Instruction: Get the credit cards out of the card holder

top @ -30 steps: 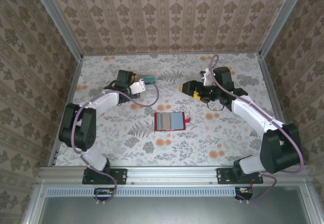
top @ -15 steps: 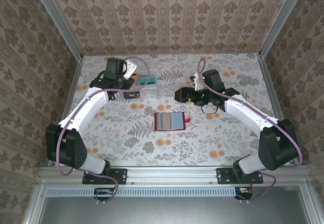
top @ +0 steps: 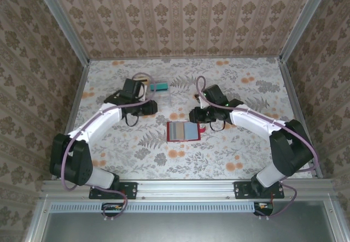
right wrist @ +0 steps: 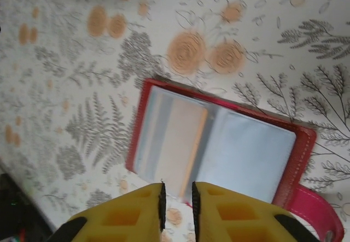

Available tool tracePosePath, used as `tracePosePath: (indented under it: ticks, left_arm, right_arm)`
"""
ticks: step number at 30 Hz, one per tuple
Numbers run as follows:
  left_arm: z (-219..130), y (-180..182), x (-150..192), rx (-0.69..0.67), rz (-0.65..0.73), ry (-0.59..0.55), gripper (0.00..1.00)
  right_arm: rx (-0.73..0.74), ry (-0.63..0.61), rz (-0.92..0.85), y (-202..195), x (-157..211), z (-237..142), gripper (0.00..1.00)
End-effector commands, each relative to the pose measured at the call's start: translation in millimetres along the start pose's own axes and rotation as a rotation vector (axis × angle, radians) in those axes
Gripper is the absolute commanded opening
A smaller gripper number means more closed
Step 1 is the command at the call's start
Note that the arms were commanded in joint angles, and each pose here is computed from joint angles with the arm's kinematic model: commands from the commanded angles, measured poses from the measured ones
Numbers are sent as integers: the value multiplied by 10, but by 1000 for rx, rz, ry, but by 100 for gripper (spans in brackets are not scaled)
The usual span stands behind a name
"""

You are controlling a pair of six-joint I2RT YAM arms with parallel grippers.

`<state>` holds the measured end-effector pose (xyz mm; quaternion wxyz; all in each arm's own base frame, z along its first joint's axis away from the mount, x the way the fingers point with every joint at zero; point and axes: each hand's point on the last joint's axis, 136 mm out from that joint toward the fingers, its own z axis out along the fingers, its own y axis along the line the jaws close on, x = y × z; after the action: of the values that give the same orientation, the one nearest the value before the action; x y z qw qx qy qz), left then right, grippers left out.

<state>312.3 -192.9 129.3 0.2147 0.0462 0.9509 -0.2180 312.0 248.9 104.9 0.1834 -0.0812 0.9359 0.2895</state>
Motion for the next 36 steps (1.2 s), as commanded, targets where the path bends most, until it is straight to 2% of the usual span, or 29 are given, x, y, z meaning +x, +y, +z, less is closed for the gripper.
tracePosePath:
  ticks: [1, 3, 6, 14, 24, 36]
  left_arm:
    - [101, -340, 76, 90, -119, 6, 42]
    - [221, -388, 197, 91, -142, 46, 39]
    - [360, -494, 361, 112, -173, 82, 38]
    - [582, -570, 639, 120, -209, 143, 38]
    - [780, -566, 812, 134, -231, 201, 37]
    - [935, -407, 1005, 63, -244, 274, 35]
  right_arm:
    - [81, 56, 12, -228, 208, 168, 19]
    - [94, 74, 14, -269, 279, 232, 19]
    - [147, 96, 24, -392, 384, 293, 13]
    - [199, 142, 46, -586, 607, 371, 13]
    - [215, 179, 47, -639, 730, 483, 13]
    - [216, 175, 50, -629, 738, 474, 13]
